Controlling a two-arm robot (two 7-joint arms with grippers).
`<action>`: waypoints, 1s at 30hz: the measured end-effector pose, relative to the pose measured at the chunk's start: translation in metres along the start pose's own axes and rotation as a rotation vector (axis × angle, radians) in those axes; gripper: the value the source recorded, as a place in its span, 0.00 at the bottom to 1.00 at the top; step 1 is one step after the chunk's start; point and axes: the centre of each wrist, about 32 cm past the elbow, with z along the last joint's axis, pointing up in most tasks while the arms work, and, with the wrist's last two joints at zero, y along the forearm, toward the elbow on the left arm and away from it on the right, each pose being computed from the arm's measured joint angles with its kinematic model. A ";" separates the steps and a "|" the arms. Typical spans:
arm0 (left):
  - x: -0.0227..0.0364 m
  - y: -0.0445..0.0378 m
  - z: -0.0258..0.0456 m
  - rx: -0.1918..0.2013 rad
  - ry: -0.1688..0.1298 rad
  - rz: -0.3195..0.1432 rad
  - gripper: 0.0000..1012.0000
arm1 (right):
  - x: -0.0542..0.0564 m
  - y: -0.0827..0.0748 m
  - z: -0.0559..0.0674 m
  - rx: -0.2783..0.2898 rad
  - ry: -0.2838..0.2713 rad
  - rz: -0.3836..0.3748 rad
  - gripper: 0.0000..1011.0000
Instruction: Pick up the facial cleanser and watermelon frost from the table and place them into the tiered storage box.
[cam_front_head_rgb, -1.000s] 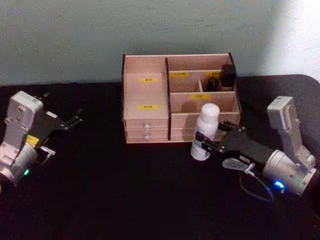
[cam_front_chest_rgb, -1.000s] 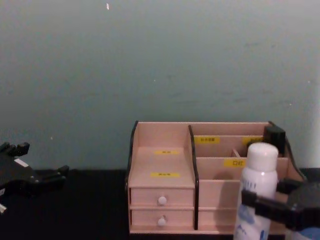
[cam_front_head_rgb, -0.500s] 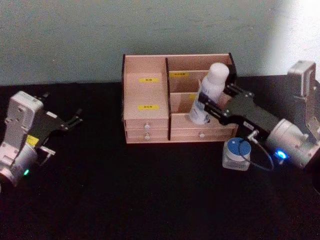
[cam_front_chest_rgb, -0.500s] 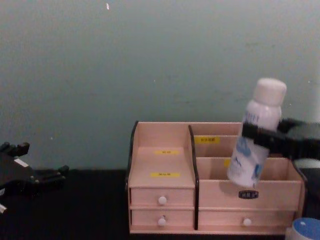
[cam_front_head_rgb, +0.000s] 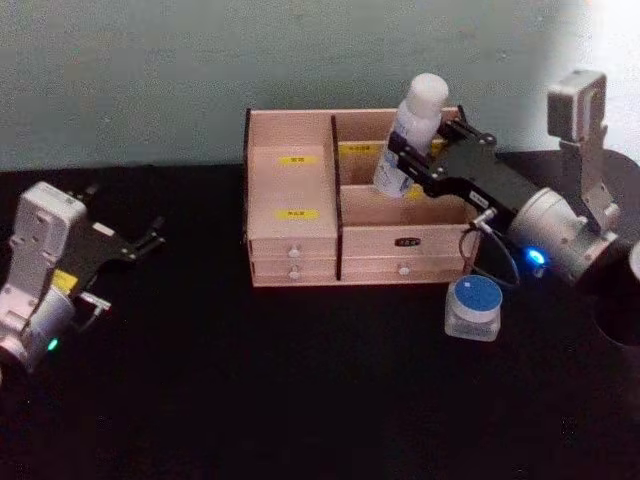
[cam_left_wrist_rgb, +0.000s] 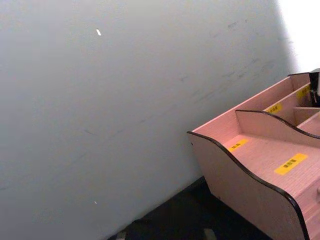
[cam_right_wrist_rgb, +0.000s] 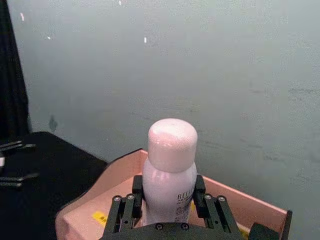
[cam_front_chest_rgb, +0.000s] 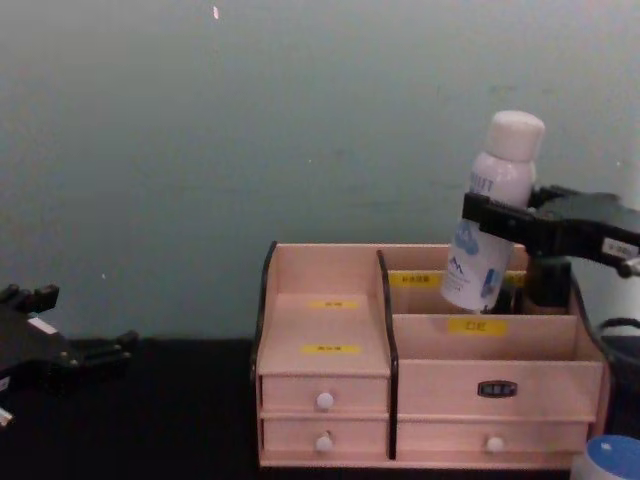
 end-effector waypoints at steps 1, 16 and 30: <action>0.0000 0.0000 0.0000 0.000 0.000 0.000 0.99 | 0.001 0.002 0.000 0.001 -0.001 -0.002 0.58; 0.0000 0.0000 0.0000 0.000 0.000 0.000 0.99 | 0.016 0.039 -0.009 -0.023 -0.022 -0.043 0.58; 0.0000 0.0000 0.0000 0.000 0.000 0.000 0.99 | 0.021 0.060 -0.017 -0.062 -0.020 -0.036 0.58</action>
